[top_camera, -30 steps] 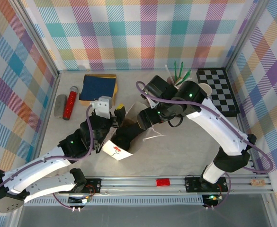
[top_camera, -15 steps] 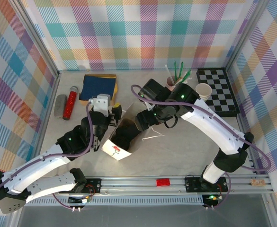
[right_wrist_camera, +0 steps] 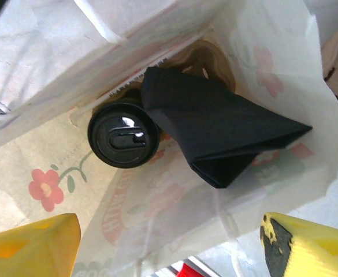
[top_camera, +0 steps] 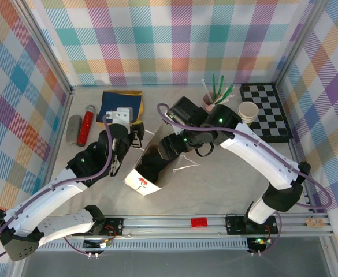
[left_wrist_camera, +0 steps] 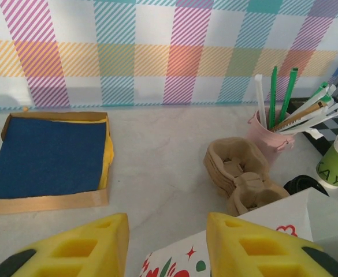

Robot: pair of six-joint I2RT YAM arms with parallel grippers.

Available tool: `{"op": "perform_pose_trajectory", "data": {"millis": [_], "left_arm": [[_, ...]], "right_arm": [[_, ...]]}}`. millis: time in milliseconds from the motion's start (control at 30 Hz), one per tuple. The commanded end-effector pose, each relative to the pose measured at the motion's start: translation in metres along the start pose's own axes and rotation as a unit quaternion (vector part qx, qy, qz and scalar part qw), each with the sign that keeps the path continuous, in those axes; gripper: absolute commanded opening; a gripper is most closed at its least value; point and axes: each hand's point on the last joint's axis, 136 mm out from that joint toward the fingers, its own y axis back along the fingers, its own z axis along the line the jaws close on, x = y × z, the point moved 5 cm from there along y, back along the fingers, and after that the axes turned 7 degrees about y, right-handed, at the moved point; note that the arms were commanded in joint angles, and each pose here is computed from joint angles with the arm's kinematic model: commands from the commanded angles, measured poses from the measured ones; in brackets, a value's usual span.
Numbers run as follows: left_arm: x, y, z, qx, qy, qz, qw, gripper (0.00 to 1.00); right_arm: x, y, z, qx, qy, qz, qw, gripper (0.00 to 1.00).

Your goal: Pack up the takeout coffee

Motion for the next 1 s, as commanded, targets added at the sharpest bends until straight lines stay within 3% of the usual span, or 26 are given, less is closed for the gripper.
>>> {"op": "perform_pose_trajectory", "data": {"millis": [0,33,133,400,767,967], "left_arm": [[-0.009,0.005,0.000,0.004,0.015,0.004,1.000,0.53],[-0.011,0.006,0.000,0.004,0.017,0.001,1.000,0.60],[-0.019,0.010,0.001,0.004,0.023,-0.006,1.000,0.69],[-0.036,0.017,0.000,0.008,0.028,-0.016,0.999,0.72],[-0.078,0.024,0.006,-0.039,-0.022,-0.036,0.998,0.90],[-0.087,0.018,0.028,-0.097,-0.035,0.031,0.994,0.94]], "right_arm": [[-0.002,0.009,0.007,-0.020,0.017,-0.022,0.999,0.81],[-0.003,0.011,0.007,-0.019,0.016,-0.026,0.999,0.81],[-0.004,0.014,0.006,-0.016,0.018,-0.033,0.999,0.81],[-0.001,0.014,0.003,-0.005,0.017,-0.031,0.999,0.81],[-0.008,0.028,0.003,-0.011,0.012,-0.066,0.998,0.83],[-0.010,0.036,0.005,-0.026,-0.019,-0.092,0.995,0.88]]}}
